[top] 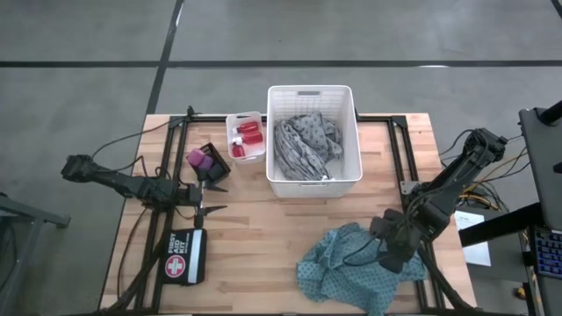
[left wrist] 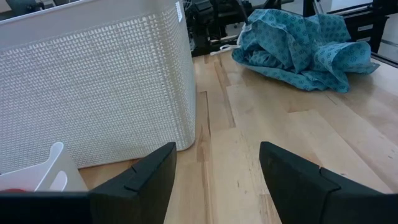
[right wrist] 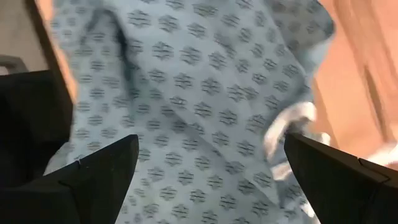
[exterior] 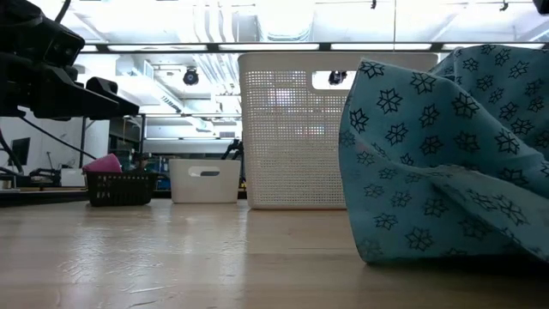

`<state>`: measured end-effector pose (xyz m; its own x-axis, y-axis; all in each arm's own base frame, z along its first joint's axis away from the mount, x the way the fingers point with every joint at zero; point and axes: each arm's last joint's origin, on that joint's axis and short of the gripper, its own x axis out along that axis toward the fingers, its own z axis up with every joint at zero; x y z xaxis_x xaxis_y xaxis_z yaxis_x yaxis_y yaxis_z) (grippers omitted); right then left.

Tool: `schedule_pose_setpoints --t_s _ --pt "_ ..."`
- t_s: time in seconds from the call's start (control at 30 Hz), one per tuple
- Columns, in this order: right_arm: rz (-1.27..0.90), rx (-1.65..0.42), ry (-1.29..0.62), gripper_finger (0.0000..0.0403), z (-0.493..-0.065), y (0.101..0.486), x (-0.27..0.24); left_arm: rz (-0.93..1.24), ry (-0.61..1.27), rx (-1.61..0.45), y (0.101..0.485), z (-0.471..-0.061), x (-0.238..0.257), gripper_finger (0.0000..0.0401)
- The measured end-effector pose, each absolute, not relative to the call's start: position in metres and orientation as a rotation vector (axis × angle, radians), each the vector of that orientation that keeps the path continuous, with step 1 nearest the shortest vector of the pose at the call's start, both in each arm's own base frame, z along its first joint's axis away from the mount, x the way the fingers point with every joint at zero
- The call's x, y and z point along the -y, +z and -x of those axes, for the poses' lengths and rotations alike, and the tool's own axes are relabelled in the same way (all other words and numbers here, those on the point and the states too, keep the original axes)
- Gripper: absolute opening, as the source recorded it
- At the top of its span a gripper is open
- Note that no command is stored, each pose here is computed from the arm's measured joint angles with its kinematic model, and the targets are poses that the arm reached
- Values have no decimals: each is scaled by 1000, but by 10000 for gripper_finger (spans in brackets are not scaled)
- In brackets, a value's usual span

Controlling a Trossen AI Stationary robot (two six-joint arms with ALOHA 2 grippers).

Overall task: Pick & Place Medicine items
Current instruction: Put the blue patient gown into the white laundry bin

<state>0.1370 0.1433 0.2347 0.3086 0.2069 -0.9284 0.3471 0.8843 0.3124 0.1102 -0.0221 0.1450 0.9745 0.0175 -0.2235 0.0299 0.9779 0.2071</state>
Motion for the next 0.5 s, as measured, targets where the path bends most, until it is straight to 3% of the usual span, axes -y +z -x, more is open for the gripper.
schedule_pose_setpoints --t_s 0.27,0.5 --pt "-349 -1132 200 400 -147 253 -156 -211 -6 -226 145 -110 22 236" --pt "-219 -1026 171 400 -149 257 -155 -211 -6 -227 145 -110 22 236"
